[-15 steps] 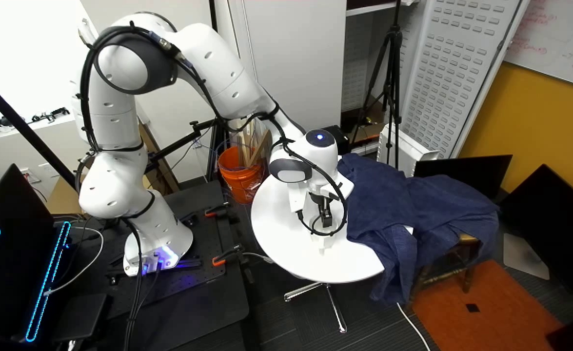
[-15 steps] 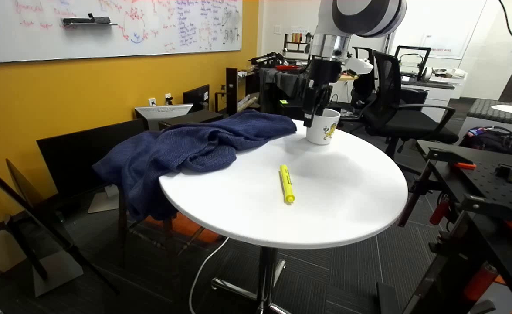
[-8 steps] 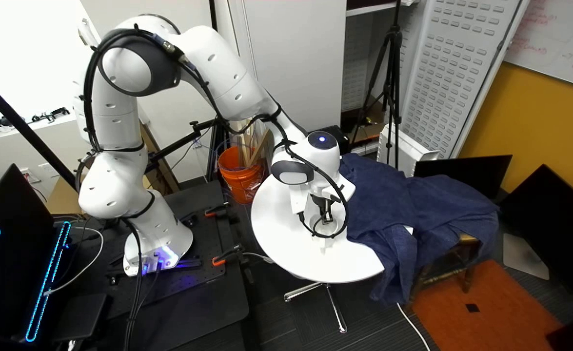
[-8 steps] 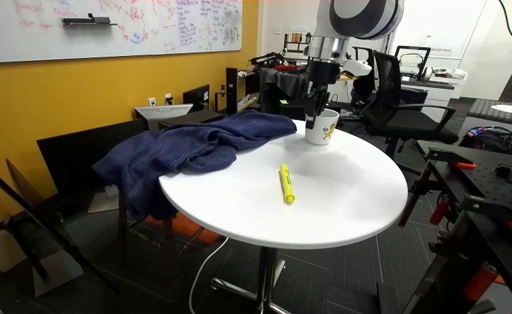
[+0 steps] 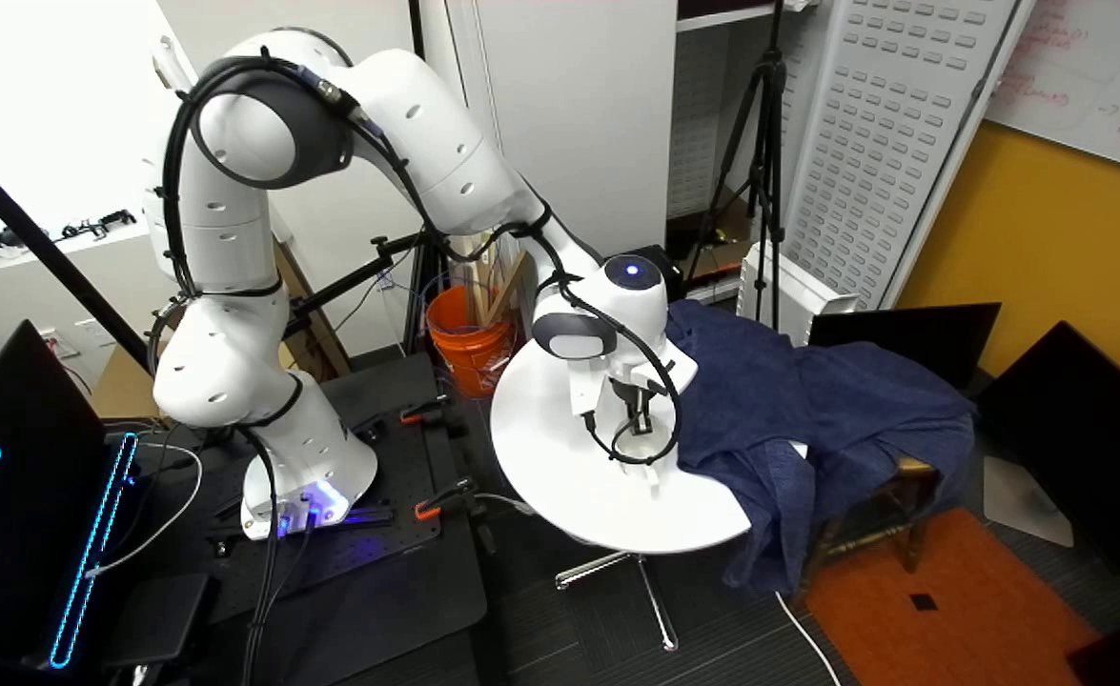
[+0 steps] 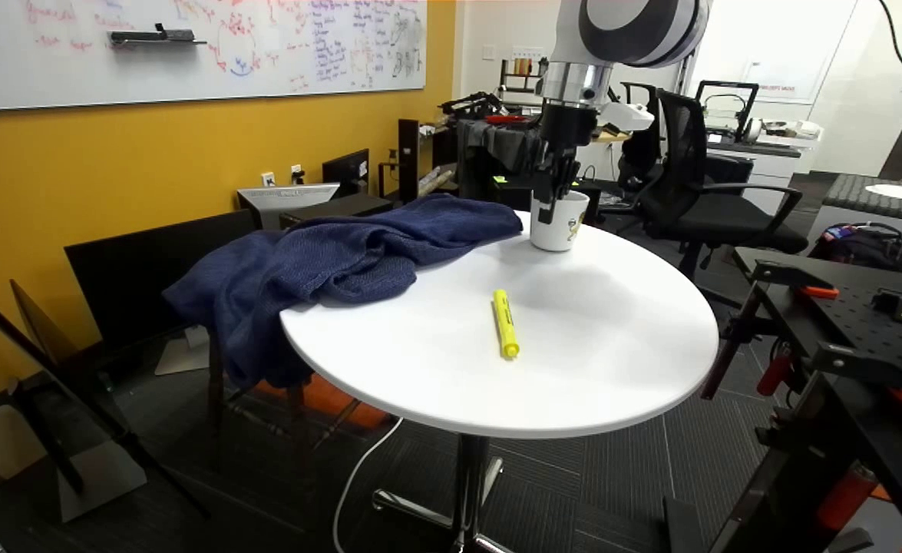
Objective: Move the mug closer to the yellow marker then put it in the mug
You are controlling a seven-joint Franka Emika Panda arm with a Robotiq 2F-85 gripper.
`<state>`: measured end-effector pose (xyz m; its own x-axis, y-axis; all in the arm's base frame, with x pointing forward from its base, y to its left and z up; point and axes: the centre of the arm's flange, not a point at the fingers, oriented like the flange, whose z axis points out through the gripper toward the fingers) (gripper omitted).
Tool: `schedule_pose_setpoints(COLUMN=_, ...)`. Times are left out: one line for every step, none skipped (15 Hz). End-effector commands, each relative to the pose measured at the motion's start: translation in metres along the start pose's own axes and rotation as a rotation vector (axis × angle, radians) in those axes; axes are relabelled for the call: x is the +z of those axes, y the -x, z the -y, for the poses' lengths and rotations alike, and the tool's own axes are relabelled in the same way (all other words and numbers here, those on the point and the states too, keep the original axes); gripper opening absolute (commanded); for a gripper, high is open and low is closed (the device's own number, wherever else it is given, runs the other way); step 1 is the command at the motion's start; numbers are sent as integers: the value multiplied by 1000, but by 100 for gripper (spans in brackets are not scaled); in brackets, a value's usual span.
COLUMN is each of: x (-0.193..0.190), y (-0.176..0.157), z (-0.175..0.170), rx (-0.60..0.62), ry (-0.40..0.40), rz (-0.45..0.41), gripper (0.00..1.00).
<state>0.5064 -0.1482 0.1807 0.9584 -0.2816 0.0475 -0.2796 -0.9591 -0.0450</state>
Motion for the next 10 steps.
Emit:
schedule_pose_setpoints(x=-7, y=-8, z=5, rx=17, ry=10, rz=13, gripper=3)
schedule_pose_setpoints(x=-7, y=-8, z=7, rx=13, ry=15, rz=14, gripper=3)
schedule_pose_setpoints(x=-8, y=-9, z=8, rx=7, ry=20, rz=17, gripper=3)
schedule_pose_setpoints(x=-8, y=-9, z=10, rx=1, ry=26, rz=17, gripper=3)
schedule_pose_setpoints(x=-9, y=-10, z=13, rx=-7, ry=31, rz=16, gripper=3)
schedule_pose_setpoints(x=-10, y=-10, z=15, rx=-18, ry=34, rz=15, gripper=3)
schedule_pose_setpoints(x=-11, y=-11, z=18, rx=-29, ry=40, rz=13, gripper=3)
schedule_pose_setpoints(x=-12, y=-11, z=21, rx=-42, ry=44, rz=10, gripper=3)
schedule_pose_setpoints(x=-13, y=-12, z=25, rx=-52, ry=48, rz=9, gripper=3)
schedule_pose_setpoints(x=-13, y=-12, z=28, rx=-64, ry=53, rz=9, gripper=3)
